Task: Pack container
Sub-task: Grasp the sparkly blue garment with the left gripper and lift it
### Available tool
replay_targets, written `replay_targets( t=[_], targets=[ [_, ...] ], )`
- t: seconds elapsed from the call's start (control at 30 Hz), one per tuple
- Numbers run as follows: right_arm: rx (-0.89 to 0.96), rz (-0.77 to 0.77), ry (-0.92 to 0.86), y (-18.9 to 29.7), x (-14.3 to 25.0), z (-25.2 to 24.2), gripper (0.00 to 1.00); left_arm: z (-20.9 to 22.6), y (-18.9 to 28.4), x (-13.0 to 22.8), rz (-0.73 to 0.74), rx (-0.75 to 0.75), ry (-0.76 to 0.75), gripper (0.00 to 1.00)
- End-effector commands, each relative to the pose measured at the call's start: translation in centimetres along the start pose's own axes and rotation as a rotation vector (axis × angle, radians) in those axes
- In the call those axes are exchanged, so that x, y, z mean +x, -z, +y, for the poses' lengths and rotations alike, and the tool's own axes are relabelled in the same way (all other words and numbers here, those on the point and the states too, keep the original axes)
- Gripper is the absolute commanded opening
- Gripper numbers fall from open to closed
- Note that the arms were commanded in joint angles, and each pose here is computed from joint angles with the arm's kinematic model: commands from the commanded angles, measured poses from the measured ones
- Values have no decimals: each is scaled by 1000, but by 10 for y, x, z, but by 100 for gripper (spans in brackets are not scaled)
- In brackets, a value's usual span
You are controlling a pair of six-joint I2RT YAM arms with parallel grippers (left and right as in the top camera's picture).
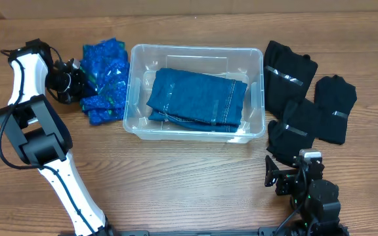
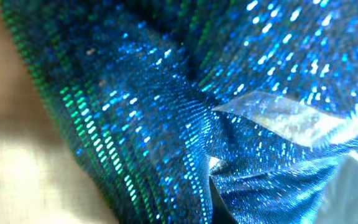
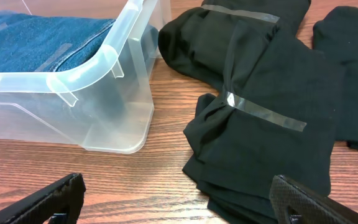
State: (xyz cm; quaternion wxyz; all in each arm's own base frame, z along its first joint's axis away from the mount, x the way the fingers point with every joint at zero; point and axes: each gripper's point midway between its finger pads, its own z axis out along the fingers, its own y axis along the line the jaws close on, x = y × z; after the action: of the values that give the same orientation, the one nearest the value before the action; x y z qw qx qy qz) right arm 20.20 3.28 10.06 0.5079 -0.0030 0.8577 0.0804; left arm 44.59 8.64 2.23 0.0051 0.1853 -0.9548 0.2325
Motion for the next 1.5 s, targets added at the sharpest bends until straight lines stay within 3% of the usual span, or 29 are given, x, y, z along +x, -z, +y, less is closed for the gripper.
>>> replay_targets(
  t=[0.0, 0.17, 0.3, 0.37, 0.57, 0.6, 0.87, 1.1, 1.27, 1.3, 1.33, 1.4, 1.47],
  targets=[
    [3, 5, 2, -3, 5, -1, 100, -56, 101, -8, -205, 28, -93, 4],
    [3, 5, 2, -3, 5, -1, 100, -152, 202, 40, -380, 118, -297, 4],
    [3, 5, 2, -3, 5, -1, 100, -223, 227, 92, -437, 153, -495, 4],
    [2, 5, 2, -3, 5, -1, 100, -252, 224, 116, -423, 168, -543, 4],
    [2, 5, 2, -3, 5, -1, 100, -316, 162, 155, -330, 105, -471, 4],
    [2, 5, 2, -3, 5, -1, 100, -331, 130, 158, -361, 9, -426, 4],
    [2, 5, 2, -3, 5, -1, 100, -329, 67, 159, -333, -135, -338, 4],
    [2, 5, 2, -3, 5, -1, 100, -294, 17, 155, -234, -250, -254, 4],
    [2, 5, 2, -3, 5, -1, 100, -266, 9, 154, -205, -343, -243, 4],
    [3, 5, 2, -3, 5, -1, 100, -262, 10, 154, -196, -355, -239, 6],
    [3, 5, 2, -3, 5, -1, 100, -254, 12, 156, -186, -385, -228, 15],
    [3, 5, 2, -3, 5, -1, 100, -238, 20, 154, -186, -447, -210, 42],
    [2, 6, 2, -3, 5, -1, 100, -219, 31, 151, -190, -520, -184, 59]
  ],
)
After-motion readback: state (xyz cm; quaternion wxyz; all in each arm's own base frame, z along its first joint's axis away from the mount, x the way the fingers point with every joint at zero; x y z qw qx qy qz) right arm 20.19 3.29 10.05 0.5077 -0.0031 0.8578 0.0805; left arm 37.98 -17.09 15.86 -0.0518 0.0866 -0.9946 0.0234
